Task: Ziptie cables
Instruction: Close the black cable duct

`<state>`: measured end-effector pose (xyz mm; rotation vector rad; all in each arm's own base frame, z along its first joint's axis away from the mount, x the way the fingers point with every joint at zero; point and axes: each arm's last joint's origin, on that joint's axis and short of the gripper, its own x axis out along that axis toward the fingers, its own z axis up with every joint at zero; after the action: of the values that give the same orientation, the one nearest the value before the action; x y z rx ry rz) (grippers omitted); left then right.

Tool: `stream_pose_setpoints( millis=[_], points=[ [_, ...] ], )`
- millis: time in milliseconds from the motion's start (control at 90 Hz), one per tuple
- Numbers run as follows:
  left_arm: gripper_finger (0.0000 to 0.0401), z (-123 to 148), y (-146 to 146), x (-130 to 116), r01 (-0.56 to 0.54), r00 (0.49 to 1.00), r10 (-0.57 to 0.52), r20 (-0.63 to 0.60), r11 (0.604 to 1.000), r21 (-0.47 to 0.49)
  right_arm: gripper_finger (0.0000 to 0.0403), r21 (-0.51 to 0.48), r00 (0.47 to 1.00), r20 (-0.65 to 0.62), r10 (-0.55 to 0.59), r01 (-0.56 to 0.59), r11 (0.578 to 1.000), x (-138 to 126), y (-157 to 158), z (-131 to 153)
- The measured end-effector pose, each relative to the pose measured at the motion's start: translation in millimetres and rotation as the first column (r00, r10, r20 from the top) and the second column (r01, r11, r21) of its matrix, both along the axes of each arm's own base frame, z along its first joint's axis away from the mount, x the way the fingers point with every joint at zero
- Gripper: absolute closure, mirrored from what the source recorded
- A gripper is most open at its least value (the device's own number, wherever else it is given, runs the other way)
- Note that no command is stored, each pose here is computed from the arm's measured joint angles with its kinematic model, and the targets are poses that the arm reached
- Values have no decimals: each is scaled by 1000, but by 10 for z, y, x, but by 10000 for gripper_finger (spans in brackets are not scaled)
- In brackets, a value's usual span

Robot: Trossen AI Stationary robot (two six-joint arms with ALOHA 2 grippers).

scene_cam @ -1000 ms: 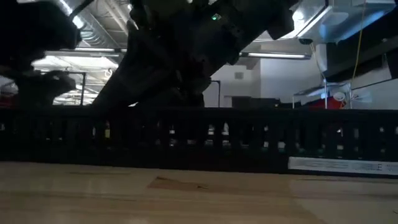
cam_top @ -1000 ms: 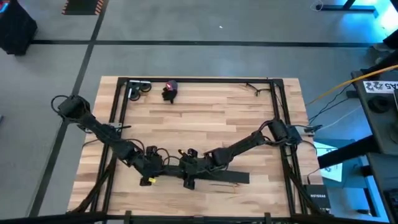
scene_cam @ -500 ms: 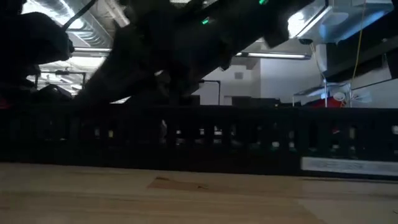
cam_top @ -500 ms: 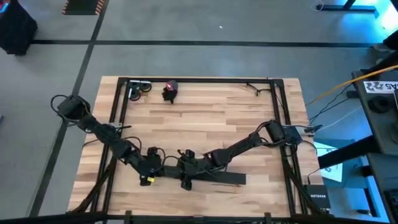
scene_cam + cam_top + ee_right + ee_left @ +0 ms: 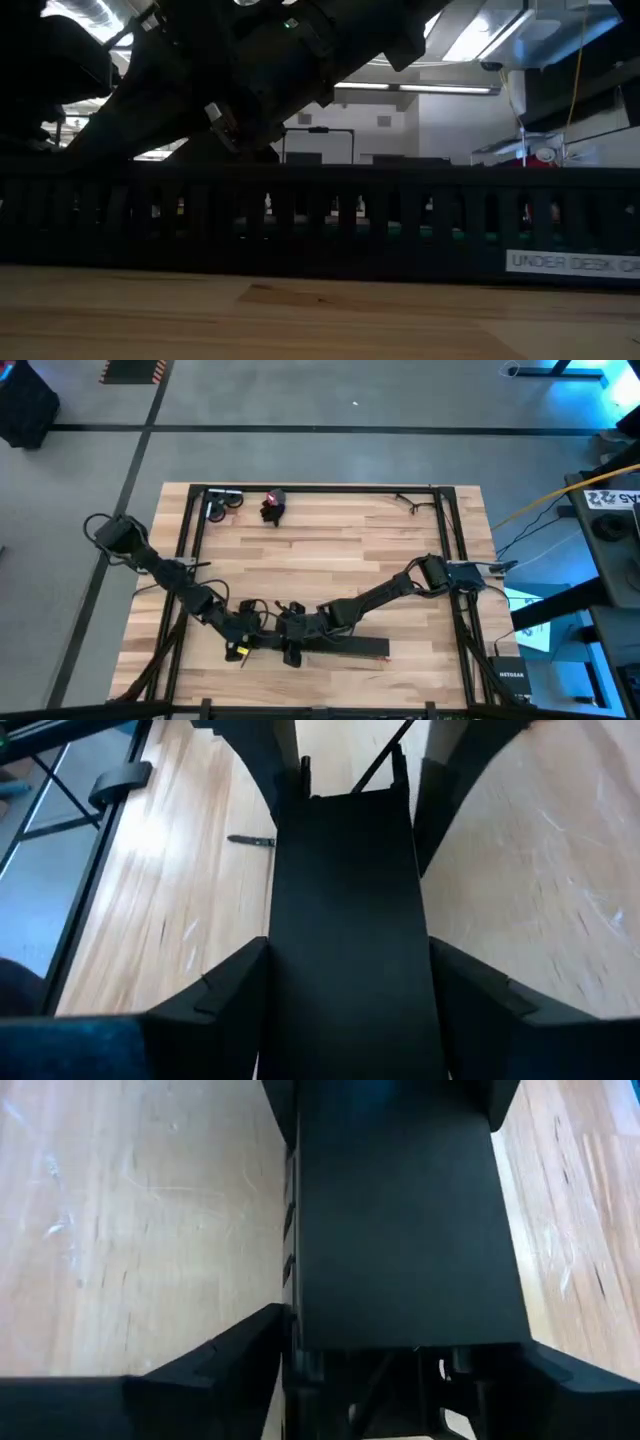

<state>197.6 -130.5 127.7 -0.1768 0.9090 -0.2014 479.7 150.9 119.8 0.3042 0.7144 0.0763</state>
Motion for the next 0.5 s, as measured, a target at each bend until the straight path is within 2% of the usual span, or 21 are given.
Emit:
stream_pose_setpoints(
  millis=[178, 322, 500],
  points=[
    [125, 251, -7, -68, -14, 985, 19, -170, 999, 33, 180, -18, 1000, -2, 6, -6, 1000, 7, -25, -14],
    [124, 336, -62, -162, -14, 989, 24, -148, 997, 69, 180, -36, 1000, 0, 20, -20, 999, 3, -21, -18],
    [124, 190, -99, -222, -28, 990, 40, -135, 995, 92, 180, -47, 1000, 0, 19, -19, 999, 0, -22, -23]
  ],
)
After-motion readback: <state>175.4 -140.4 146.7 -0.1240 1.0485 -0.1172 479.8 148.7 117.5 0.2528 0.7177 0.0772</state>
